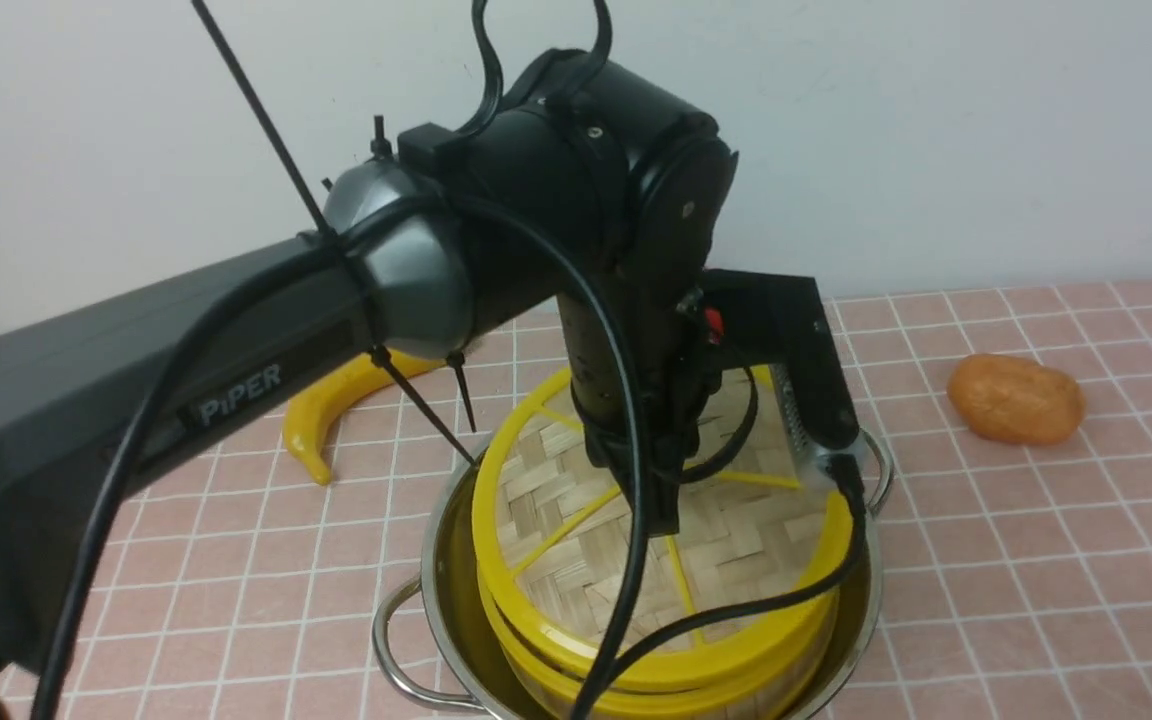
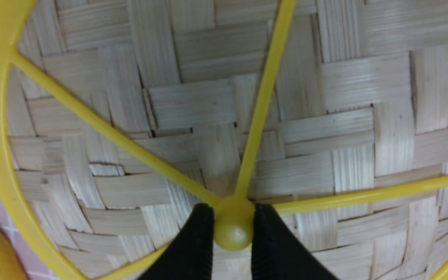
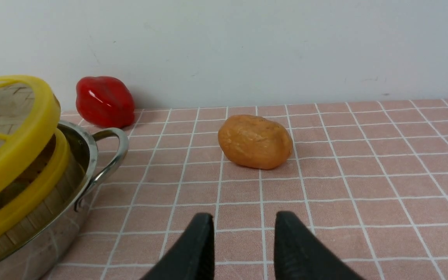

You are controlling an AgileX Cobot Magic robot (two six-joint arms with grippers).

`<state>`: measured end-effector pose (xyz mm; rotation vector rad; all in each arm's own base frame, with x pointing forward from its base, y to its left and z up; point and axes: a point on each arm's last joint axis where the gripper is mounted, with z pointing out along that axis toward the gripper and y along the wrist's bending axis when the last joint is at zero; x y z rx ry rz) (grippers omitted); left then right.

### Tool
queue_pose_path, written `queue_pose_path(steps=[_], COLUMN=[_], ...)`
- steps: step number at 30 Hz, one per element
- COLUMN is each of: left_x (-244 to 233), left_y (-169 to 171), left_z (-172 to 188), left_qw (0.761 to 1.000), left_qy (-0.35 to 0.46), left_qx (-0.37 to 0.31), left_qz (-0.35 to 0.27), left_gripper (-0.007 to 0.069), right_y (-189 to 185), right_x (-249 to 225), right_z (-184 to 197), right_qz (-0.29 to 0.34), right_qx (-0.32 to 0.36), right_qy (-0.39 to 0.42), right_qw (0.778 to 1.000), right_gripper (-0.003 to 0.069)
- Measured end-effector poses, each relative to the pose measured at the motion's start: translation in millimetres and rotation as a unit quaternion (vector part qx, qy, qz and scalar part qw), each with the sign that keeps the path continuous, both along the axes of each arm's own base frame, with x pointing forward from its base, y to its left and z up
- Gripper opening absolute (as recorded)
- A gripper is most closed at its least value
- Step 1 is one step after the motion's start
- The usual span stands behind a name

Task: Place the steamer in the pot on the pink tablecloth, and put the lid on the steamer.
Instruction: 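Place the yellow bamboo steamer lid onto the steamer in the pot with the left gripper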

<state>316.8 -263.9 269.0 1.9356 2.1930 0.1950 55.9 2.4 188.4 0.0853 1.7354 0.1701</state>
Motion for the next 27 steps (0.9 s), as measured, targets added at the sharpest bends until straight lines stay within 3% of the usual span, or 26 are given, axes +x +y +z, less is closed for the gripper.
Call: queue_pose_path(steps=[11,27], left_x=[0,5], left_y=[-3,-3], left_z=[-5,-18], left_qw=[0.999,0.999], left_qy=[0.026,0.024], left_qx=[-0.021,0.0], left_qz=[0.006,0.027], left_gripper=[0.0114,0.0114], right_y=[0,0], right_x=[0,0], right_z=[0,0], right_qz=[0.0,0.0], right_qx=[0.0,0.0], right_qy=[0.0,0.0], right_qw=[1.0,1.0], right_gripper=[0.024,0.024])
